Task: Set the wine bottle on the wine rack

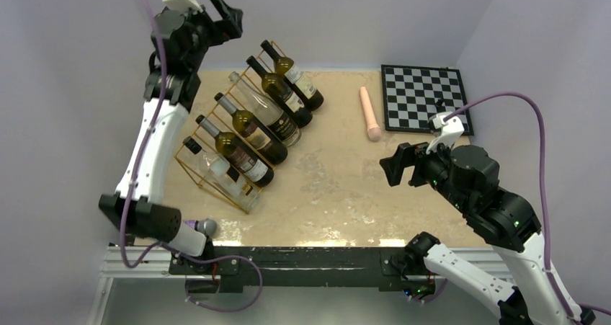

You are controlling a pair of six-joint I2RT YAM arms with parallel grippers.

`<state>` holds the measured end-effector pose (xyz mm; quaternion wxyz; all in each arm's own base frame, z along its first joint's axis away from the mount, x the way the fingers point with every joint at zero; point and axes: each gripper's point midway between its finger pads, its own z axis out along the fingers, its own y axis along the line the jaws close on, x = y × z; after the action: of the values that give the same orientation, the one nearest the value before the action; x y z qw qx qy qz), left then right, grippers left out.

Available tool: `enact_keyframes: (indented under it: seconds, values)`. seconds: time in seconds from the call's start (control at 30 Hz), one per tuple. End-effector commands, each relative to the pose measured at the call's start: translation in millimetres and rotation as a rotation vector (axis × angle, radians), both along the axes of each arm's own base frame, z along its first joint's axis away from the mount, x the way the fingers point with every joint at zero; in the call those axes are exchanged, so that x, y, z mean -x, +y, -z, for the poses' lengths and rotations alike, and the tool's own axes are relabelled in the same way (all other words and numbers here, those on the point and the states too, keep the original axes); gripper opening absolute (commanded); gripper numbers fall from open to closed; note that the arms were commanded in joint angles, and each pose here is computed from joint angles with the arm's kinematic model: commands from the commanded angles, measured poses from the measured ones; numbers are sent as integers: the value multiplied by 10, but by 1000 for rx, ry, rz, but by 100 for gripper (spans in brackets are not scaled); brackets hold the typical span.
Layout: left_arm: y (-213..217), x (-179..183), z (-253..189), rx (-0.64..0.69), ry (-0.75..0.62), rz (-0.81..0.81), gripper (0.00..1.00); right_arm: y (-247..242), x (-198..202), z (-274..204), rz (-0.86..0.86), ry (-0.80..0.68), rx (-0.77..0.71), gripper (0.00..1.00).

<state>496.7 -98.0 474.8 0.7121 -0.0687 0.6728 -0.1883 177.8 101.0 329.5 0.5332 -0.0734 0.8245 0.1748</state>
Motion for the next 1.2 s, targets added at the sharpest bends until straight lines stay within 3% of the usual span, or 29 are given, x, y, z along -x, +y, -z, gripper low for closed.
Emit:
enact_keyframes:
  seconds: [0.0,0.27,0.53,0.8,1.17]
  values:
    - [126,661,331,3,168,-15,99,-55,-12,-188,40,-50,-50,99]
    - [357,1955,701,-2,333,-29,99,-439,30,-187,199,-78,-2,99]
    - [560,2886,977,-98,378,-25,99,-859,143,-262,354,-140,27,99]
    - [736,3373,1253,-154,440,-62,99,-1120,265,-325,442,-178,29,99]
    - [887,3541,1483,-175,474,-128,99,-1053,403,-366,357,-212,-43,98]
